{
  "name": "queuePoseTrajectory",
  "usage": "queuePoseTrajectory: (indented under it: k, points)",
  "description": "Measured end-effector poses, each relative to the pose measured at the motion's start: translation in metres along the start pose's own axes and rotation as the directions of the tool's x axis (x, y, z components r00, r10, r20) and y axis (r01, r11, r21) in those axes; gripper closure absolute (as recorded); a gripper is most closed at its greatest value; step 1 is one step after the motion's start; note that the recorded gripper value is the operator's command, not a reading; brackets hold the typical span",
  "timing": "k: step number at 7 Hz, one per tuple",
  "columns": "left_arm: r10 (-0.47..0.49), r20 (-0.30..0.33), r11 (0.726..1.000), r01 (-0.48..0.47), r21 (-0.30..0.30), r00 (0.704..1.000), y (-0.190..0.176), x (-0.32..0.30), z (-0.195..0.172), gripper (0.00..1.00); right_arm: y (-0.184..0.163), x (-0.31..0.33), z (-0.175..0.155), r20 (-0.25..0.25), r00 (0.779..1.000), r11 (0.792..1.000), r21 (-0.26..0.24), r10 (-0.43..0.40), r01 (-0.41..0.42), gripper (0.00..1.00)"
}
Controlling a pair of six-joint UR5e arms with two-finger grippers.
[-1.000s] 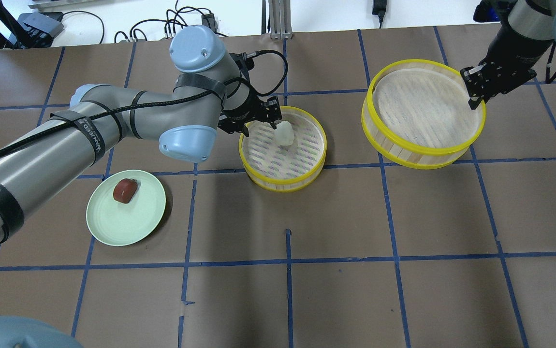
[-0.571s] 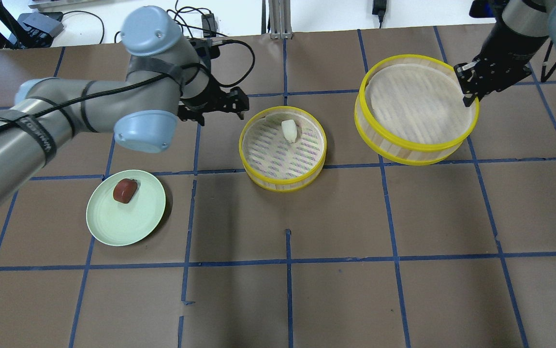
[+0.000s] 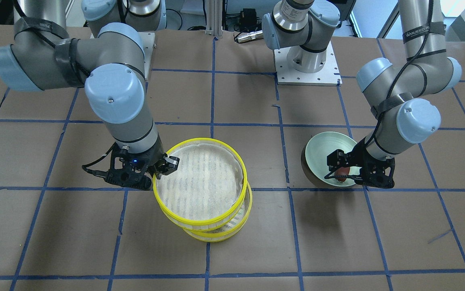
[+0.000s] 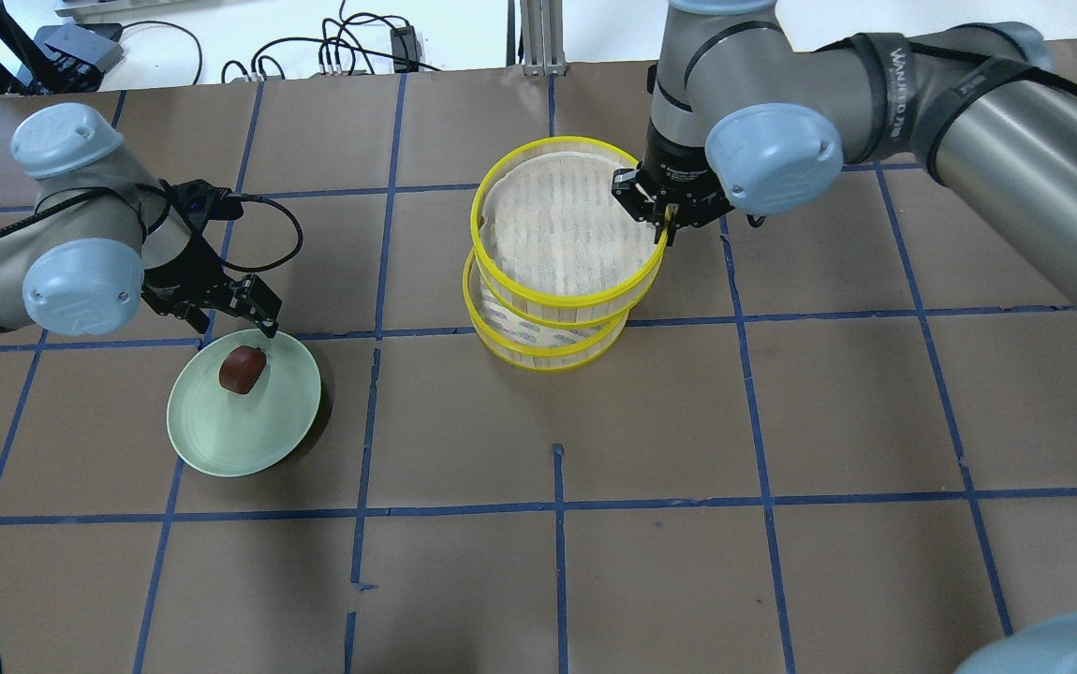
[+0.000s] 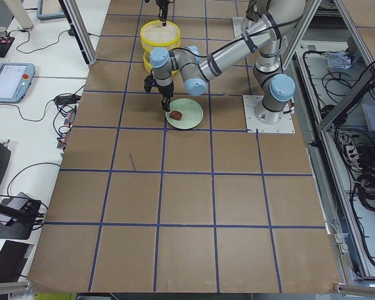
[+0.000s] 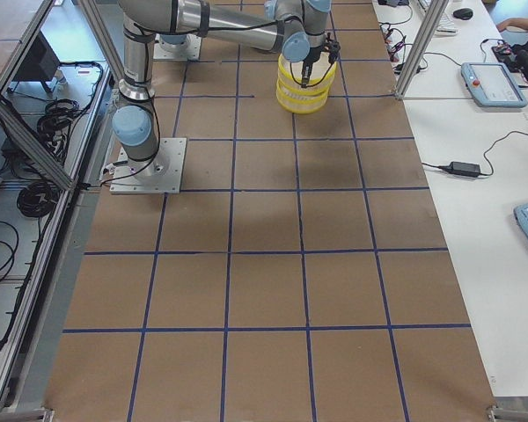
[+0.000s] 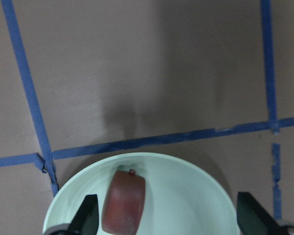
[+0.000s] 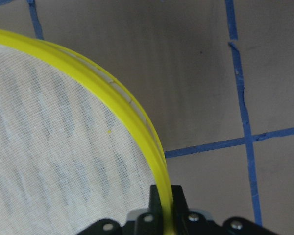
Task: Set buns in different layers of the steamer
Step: 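Set the top tier back onto the bottom tier while left moves to plate, then grasp the brown bun with left gripper while right releases the tier rim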
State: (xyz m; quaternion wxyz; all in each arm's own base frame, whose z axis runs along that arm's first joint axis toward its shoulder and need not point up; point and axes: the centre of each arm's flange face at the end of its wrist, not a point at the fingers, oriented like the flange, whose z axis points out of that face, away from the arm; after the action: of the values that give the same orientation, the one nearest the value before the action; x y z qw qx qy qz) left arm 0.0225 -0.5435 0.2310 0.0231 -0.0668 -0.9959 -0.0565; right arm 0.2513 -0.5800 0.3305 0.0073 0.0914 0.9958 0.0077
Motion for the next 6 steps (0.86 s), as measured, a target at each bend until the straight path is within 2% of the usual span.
queuePoseTrajectory:
  k: [1, 2, 4, 5, 6]
  points:
    - [0.002, -0.008, 1.000, -0.002, -0.021, 1.000, -0.001, -0.003, 0.013, 0.11, 0.002, -0.011, 0.011, -0.005, 1.000, 1.000, -0.006, -0.002, 0.002, 0.90]
    - [0.003, -0.012, 0.999, -0.004, -0.037, 1.000, -0.002, -0.005, 0.022, 0.23, -0.001, -0.017, 0.020, -0.012, 1.000, 1.000, -0.007, -0.007, 0.007, 0.90]
    - [0.004, -0.005, 0.998, -0.004, -0.068, 1.000, -0.003, -0.008, 0.035, 0.93, -0.003, -0.021, 0.033, -0.027, 1.000, 1.000, -0.018, -0.009, 0.008, 0.90]
    - [0.006, 0.013, 0.997, -0.005, -0.082, 1.000, -0.002, -0.010, 0.038, 0.99, -0.003, -0.022, 0.037, -0.038, 0.999, 1.000, -0.018, -0.011, 0.011, 0.90]
    - [0.006, 0.042, 0.996, -0.003, -0.091, 0.999, -0.002, -0.013, 0.036, 0.99, -0.004, -0.021, 0.040, -0.054, 0.998, 1.000, -0.014, -0.015, 0.014, 0.90]
